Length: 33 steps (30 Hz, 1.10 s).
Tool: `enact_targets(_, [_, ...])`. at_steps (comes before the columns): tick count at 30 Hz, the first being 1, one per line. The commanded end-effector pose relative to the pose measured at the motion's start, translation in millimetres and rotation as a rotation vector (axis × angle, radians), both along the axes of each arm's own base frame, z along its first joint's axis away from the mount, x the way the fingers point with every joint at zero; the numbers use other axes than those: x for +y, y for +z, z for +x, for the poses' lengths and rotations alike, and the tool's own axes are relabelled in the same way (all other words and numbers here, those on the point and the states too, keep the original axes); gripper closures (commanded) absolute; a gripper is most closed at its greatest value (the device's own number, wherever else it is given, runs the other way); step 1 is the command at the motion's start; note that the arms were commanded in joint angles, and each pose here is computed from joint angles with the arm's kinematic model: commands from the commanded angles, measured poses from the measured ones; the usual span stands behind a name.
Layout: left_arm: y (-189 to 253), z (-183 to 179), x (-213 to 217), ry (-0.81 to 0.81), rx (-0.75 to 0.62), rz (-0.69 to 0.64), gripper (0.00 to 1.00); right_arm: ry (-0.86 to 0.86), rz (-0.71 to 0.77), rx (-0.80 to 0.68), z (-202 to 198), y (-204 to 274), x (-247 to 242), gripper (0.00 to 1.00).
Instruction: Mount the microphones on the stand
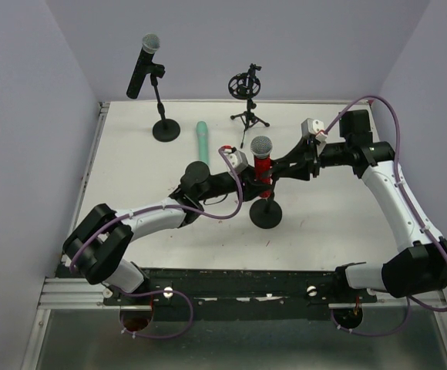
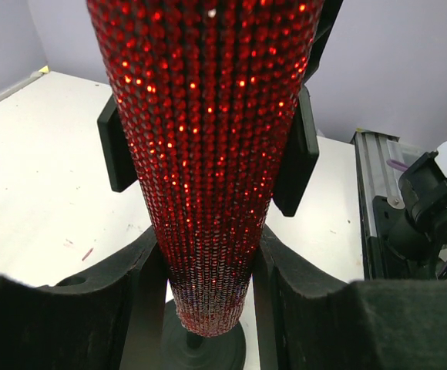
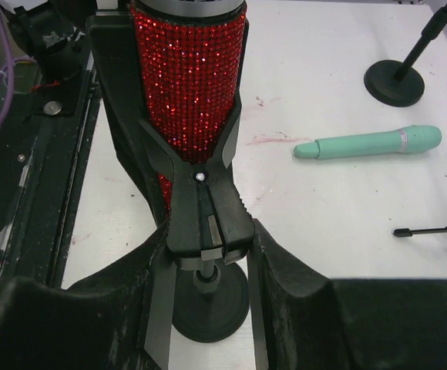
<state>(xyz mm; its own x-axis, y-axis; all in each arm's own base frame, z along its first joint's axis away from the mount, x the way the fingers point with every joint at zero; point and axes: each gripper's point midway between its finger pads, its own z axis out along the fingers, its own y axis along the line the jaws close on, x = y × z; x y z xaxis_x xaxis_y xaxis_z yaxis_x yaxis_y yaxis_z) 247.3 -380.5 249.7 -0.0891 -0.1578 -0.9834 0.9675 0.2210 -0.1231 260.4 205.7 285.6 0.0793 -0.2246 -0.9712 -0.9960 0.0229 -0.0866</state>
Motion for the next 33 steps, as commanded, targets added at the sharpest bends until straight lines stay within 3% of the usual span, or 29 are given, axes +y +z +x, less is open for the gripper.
enact_targets(1, [27.5, 6.3, -6.8, 0.03, -0.033, -0.023, 1.0, 0.081, 0.025, 0.106, -24.0, -3.1, 9.0, 0.57])
enact_targets(3, [26.8, 7.7, -6.2, 0.036, -0.022, -0.012, 1.0, 0.084, 0.026, 0.108, -25.0, -3.6, 9.0, 0.41])
enact_targets(5, [24.3, 7.9, -5.7, 0.039, -0.007, 0.005, 0.96, 0.083, 0.026, 0.11, -24.9, -3.0, 9.0, 0.32])
enact_targets(15, [31.7, 10.4, 12.0, 0.114, 0.005, 0.005, 0.43, 0.084, 0.027, 0.113, -24.9, -3.6, 9.2, 0.13])
enact_targets(20, [37.3, 5.8, 23.7, 0.139, -0.03, 0.008, 0.26, 0.076, 0.019, 0.118, -23.4, -7.3, 8.4, 0.1])
enact_targets(23, [36.6, 3.9, 30.6, 0.154, -0.045, 0.017, 0.21, 0.075, 0.018, 0.122, -22.7, -8.8, 8.8, 0.09])
enact_targets(33, [40.6, -9.6, 57.0, 0.167, -0.103, 0.061, 0.21, 0.069, -0.002, 0.13, -20.6, -29.3, 7.7, 0.07])
